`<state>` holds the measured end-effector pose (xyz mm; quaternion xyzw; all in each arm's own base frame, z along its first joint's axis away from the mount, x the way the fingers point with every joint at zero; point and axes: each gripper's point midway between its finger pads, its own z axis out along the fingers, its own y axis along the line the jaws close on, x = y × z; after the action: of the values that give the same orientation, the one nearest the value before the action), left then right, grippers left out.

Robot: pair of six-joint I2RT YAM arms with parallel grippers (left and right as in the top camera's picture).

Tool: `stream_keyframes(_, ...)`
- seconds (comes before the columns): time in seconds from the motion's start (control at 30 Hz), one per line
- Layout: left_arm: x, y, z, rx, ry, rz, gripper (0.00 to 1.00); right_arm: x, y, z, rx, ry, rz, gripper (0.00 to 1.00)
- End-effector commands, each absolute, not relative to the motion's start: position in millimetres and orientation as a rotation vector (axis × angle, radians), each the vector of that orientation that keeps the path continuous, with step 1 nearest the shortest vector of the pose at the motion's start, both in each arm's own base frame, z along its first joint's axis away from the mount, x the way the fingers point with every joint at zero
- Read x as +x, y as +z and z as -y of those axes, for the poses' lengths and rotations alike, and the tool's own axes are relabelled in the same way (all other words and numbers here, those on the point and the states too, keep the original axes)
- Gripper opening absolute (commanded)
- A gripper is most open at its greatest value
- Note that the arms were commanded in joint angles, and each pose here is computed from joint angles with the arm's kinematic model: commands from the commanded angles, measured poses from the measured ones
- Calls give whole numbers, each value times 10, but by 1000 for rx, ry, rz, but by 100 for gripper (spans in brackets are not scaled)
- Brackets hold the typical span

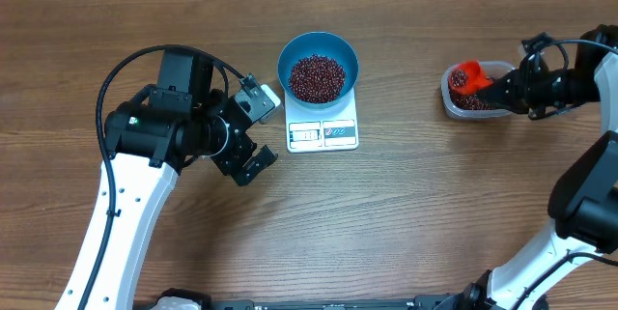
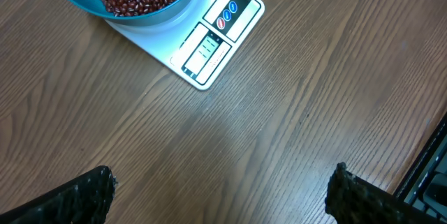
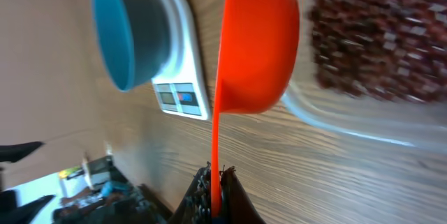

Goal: Scoop item into bowl and weigh 150g on scale
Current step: 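Dip the red scoop into the beans tub and scoop more beans, then lift the filled scoop and move it over the blue bowl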

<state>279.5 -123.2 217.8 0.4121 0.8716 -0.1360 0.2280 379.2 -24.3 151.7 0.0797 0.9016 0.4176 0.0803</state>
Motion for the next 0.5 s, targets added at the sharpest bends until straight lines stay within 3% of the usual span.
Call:
stream_keyframes(0.0,2788,2213,1216,1106,-372,-2399,100,3915,1772,-45,139,1383,-2569,4)
stream_keyframes(0.47,2788,2213,1216,1106,-372,-2399,100,3925,2229,-1230,-367,1385,-2529,4)
